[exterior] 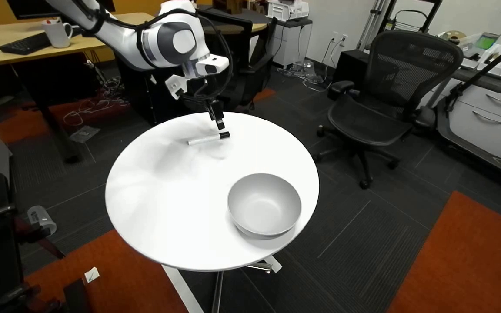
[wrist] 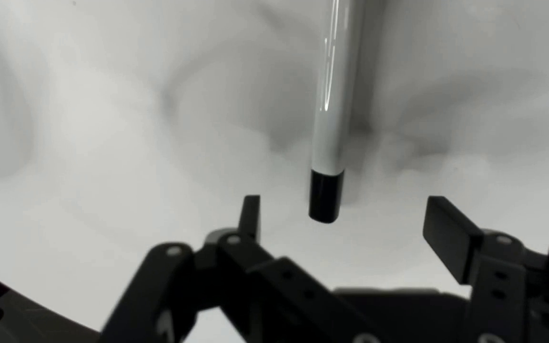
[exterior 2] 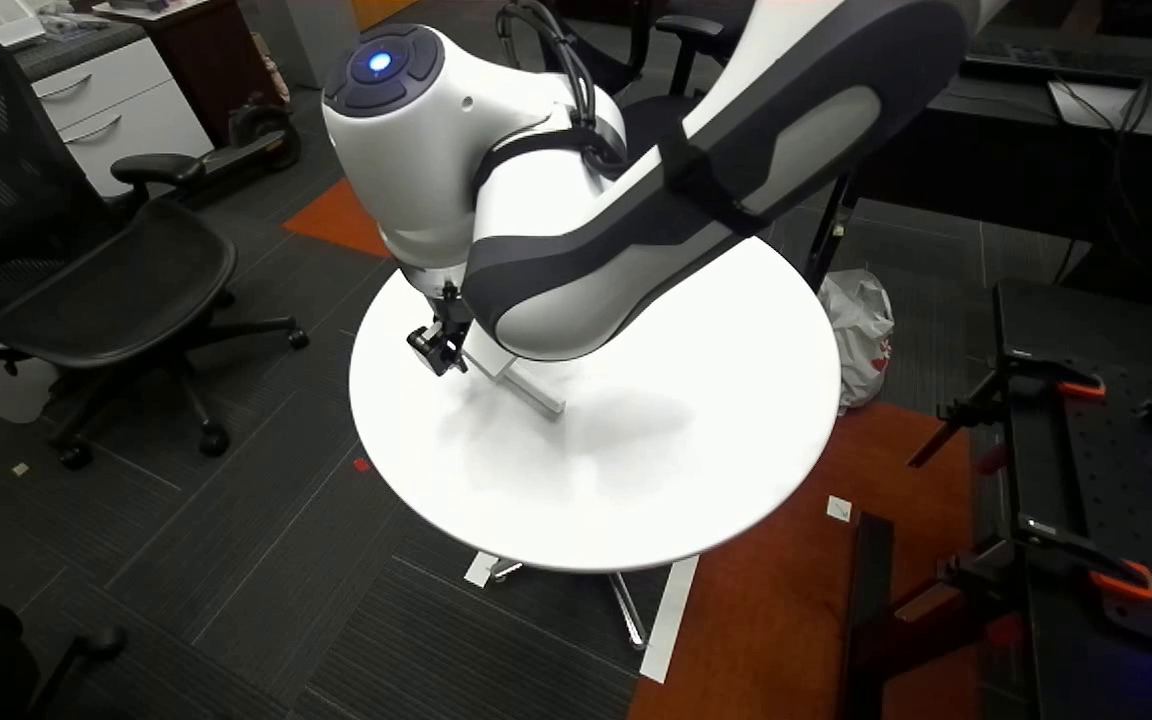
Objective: Pick the marker and move it to the left on the table
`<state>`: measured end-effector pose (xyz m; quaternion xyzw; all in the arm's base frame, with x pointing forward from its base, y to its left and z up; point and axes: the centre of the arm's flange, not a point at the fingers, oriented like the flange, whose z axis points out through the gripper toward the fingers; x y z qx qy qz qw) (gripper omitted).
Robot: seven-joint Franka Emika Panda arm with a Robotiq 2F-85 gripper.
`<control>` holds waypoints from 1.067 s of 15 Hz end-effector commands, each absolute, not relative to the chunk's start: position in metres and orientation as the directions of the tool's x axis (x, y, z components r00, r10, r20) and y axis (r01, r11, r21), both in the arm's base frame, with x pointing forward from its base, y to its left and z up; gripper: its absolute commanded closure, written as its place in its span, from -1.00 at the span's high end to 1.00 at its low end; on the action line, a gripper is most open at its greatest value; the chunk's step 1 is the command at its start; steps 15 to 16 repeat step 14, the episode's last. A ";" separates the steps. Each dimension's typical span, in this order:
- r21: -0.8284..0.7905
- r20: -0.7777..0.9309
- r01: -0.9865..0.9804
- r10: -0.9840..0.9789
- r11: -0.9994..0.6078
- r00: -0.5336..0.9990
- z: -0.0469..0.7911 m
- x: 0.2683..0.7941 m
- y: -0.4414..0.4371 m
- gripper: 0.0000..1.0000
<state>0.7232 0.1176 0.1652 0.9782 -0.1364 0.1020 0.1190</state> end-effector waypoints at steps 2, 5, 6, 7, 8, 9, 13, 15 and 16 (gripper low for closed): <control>0.214 0.232 -0.330 -0.281 -0.919 0.931 0.202 0.687 0.100 1.00; 0.193 0.212 -0.325 -0.284 -0.926 0.935 0.218 0.665 0.089 1.00; 0.180 0.204 -0.318 -0.281 -0.931 0.938 0.224 0.656 0.086 1.00; 0.172 0.202 -0.318 -0.283 -0.932 0.938 0.228 0.649 0.084 1.00; 0.168 0.199 -0.316 -0.282 -0.934 0.939 0.232 0.643 0.082 1.00; 0.160 0.196 -0.316 -0.284 -0.935 0.939 0.235 0.638 0.081 1.00; 0.187 0.197 -0.327 -0.291 -0.926 0.936 0.226 0.657 0.086 1.00; 0.187 0.196 -0.327 -0.291 -0.926 0.937 0.226 0.656 0.086 1.00; 0.187 0.196 -0.327 -0.291 -0.926 0.937 0.226 0.656 0.086 1.00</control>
